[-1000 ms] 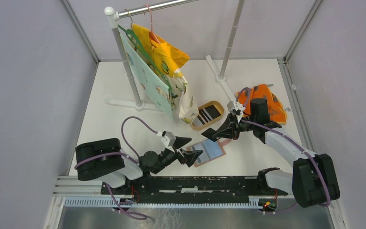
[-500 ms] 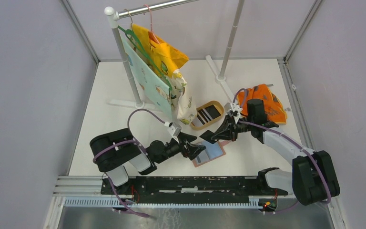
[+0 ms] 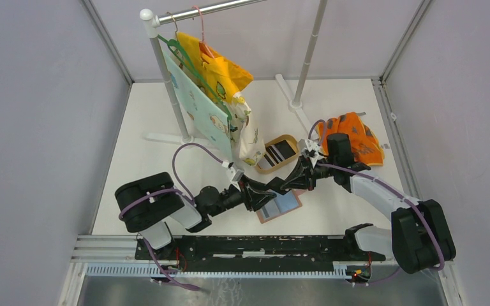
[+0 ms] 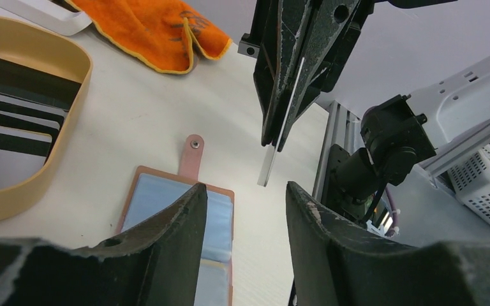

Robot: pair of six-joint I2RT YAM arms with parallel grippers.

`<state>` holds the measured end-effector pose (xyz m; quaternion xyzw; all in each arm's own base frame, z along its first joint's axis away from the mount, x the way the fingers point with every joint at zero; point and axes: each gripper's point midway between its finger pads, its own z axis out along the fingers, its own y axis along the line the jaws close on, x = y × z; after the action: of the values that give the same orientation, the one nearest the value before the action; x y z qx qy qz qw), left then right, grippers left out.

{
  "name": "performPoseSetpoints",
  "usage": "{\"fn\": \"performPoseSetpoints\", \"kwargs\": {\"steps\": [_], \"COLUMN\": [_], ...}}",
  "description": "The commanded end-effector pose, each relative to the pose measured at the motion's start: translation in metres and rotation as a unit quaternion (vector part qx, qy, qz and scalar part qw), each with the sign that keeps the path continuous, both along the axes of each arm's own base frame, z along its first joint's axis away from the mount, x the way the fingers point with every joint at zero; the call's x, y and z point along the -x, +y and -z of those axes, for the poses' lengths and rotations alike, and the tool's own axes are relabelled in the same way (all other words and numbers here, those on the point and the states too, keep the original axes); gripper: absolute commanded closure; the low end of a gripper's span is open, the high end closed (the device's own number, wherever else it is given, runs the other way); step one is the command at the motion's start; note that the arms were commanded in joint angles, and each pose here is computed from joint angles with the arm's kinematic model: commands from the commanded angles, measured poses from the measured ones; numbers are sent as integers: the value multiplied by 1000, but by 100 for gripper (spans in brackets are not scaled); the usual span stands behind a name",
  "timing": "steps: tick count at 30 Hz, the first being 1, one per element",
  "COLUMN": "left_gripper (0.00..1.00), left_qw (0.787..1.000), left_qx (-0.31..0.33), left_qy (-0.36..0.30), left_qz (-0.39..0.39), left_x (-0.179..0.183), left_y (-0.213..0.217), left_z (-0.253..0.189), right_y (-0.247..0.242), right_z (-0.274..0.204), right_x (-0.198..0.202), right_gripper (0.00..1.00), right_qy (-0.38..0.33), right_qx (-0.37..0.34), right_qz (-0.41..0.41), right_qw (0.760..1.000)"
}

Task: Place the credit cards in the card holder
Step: Pick up the credit card from the storage box.

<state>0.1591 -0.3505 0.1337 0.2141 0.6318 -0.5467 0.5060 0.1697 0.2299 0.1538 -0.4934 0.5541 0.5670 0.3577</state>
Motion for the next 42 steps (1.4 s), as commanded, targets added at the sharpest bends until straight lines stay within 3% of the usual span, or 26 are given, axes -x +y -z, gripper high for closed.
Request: {"fn": "performPoseSetpoints", "kwargs": {"steps": [1, 7, 8, 11, 14, 15, 19, 23, 27, 32, 42], "left_gripper": [45, 57, 62, 95, 98, 98, 98, 98, 98, 98, 98], "left_qw": [992, 990, 990, 991, 992, 992, 996, 991, 971, 953, 932], "left_qx": [107, 113, 113, 107, 101, 98, 36, -98, -213, -268, -317], "left_qy": [-71, -79, -81, -80, -80, -80, -76, -72, -74, -85, -101], "left_qz": [12, 12, 13, 13, 12, 12, 32, 54, 77, 114, 143], "left_x": [3, 3, 3, 2, 2, 2, 6, 9, 12, 18, 21], "left_y": [-2, -1, -1, -2, 1, 2, 0, 3, 15, 13, -1], "left_z": [-70, -76, -76, -74, -71, -70, -47, -7, 14, 10, 12], "right_y": [3, 5, 5, 6, 6, 6, 2, -7, -9, -3, 4], "right_z": [-1, 3, 3, 4, 6, 6, 10, 13, 14, 21, 28], "right_x": [3, 5, 6, 6, 5, 5, 1, -3, 0, 9, 11], "right_gripper": [100, 100, 100, 100, 97, 92, 50, 32, 28, 28, 52], "right_qy": [-12, -6, -6, -6, -9, -12, -39, -116, -140, -142, -119], "right_qx": [-9, -5, -4, -3, 1, 2, 27, 71, 82, 92, 99], "right_qz": [-15, -18, -19, -19, -15, -14, -8, -21, -35, -53, -55], "right_qw": [1000, 1000, 1000, 1000, 1000, 1000, 999, 990, 986, 984, 986]}}
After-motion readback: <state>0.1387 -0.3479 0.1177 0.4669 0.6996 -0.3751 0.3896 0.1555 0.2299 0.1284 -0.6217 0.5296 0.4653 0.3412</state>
